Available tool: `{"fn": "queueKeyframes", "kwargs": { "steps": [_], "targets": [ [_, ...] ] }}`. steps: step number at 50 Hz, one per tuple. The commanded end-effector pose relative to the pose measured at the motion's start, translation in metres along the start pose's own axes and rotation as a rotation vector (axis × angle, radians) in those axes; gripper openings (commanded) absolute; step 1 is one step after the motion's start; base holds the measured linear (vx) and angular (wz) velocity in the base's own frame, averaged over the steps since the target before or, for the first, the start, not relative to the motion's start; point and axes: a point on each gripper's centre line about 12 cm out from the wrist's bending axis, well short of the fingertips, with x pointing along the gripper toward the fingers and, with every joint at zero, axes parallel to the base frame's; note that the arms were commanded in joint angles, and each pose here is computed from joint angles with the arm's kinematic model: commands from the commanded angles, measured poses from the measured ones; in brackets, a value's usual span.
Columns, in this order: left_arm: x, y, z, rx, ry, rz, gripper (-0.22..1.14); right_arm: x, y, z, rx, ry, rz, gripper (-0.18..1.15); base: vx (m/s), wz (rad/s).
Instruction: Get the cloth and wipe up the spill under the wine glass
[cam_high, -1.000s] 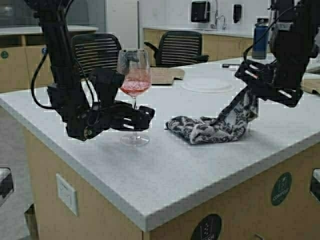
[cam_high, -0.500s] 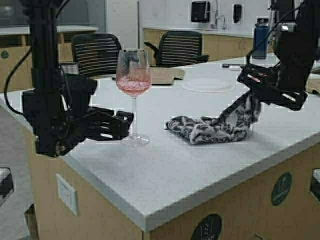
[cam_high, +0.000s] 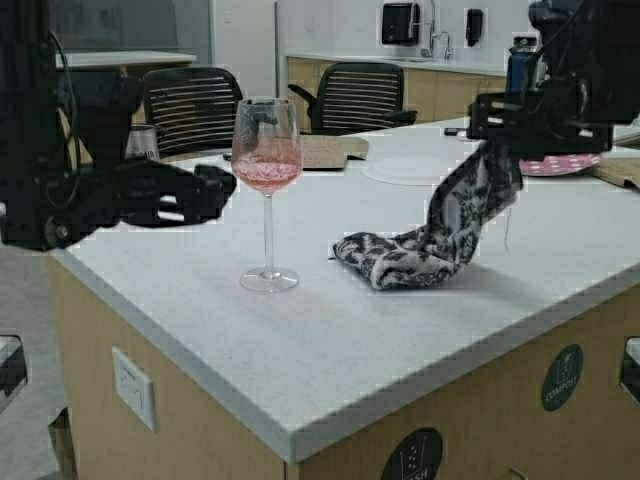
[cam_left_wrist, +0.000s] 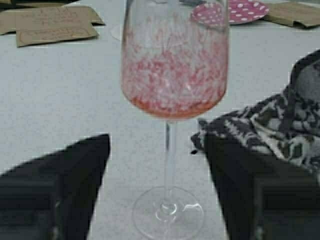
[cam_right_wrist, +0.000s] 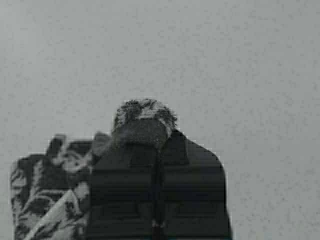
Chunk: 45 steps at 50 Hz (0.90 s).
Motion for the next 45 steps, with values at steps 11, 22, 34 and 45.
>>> {"fn": "queueKeyframes", "kwargs": {
  "steps": [11, 22, 34, 45],
  "targets": [
    [0.007, 0.0, 0.087, 0.026, -0.125, -0.005, 0.93, -0.035, 0.011, 0.062, -0.106, -0.054, 0.039, 0.05, 0.0, 0.0],
    [0.015, 0.003, 0.158, 0.046, -0.161, 0.005, 0.93, -0.055, 0.017, 0.102, -0.129, -0.038, 0.057, 0.05, 0.0, 0.0],
    [0.023, 0.007, 0.233, 0.055, -0.144, 0.021, 0.93, -0.071, 0.024, 0.148, -0.123, -0.074, 0.067, 0.05, 0.0, 0.0],
    [0.027, 0.009, 0.287, 0.056, -0.147, 0.035, 0.93, -0.088, 0.029, 0.192, -0.12, -0.144, 0.076, 0.06, 0.0, 0.0]
  ]
}}
